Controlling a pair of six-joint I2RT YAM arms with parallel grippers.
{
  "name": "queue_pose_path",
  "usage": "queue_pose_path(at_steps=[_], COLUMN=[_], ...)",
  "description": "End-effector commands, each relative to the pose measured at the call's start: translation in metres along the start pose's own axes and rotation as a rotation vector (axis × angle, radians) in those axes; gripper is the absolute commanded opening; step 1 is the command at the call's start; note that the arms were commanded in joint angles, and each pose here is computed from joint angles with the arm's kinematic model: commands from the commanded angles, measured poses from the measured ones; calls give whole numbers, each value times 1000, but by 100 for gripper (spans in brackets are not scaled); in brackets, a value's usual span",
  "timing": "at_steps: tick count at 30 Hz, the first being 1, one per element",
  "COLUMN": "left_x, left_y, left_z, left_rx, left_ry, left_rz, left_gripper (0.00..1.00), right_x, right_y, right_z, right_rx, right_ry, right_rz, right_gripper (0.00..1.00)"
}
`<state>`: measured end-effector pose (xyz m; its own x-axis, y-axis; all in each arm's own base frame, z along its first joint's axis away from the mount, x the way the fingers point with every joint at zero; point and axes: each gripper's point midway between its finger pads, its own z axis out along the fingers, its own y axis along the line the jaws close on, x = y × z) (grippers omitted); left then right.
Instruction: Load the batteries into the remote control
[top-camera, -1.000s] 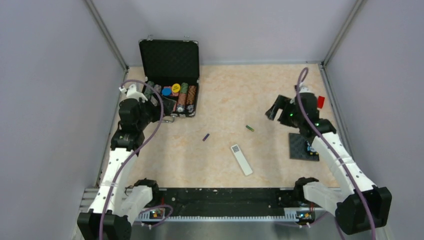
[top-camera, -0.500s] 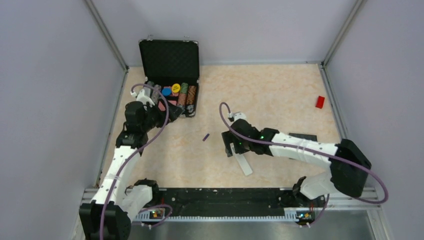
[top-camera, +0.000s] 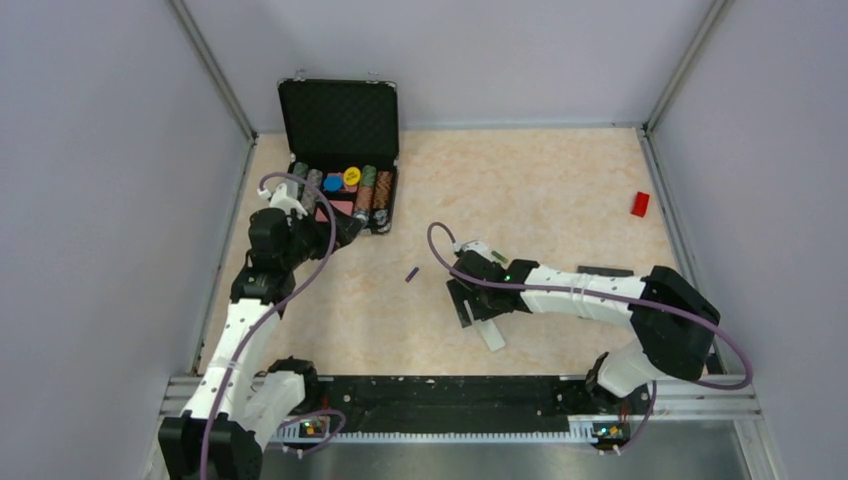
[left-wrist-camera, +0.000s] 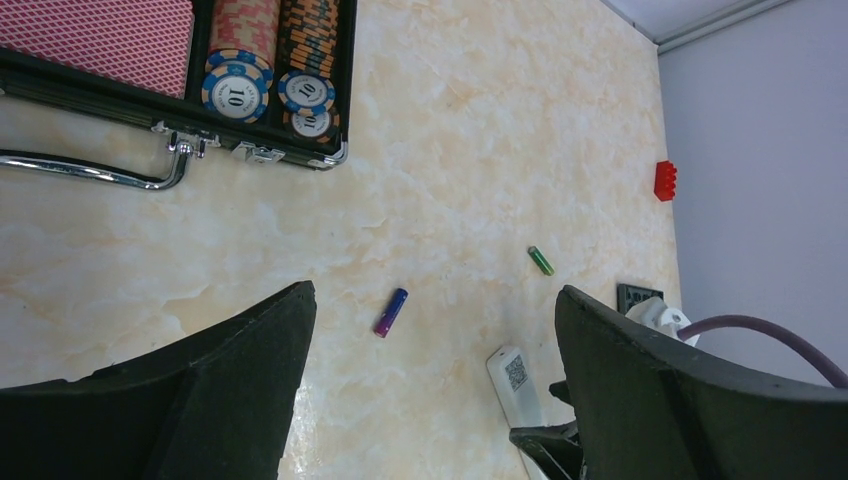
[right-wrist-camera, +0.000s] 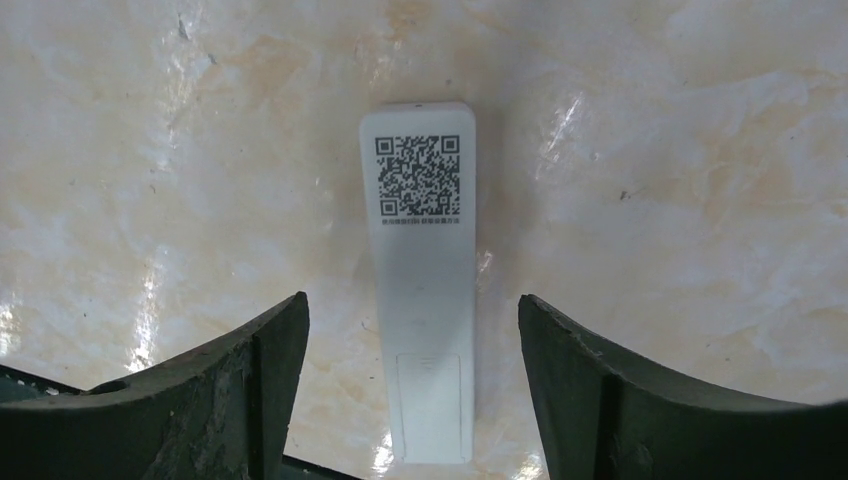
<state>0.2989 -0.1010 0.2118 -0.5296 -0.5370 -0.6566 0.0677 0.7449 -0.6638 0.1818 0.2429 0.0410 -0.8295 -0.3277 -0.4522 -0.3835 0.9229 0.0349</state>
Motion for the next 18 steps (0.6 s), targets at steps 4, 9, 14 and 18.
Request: queue_pose_path(at_steps=[4,9,14,18], left_x=[7,14,23,30], left_y=[7,11,10,8], left_z=[5,11,15,16], left_rx=[2,5,26,49], left_ry=[2,33,80,115], left_rz=[11,-9,-28,-43], left_gripper=[93,93,93,93], right_x=[31,41,42,40], right_y=[-3,-7,-11,-10], right_z=[-8,-7,-2,5], right_rx=[8,9,52,50], right_ry=[64,85,78,62], right_rz=[-5,-25,-60,-76], right_gripper=[74,66,54,45])
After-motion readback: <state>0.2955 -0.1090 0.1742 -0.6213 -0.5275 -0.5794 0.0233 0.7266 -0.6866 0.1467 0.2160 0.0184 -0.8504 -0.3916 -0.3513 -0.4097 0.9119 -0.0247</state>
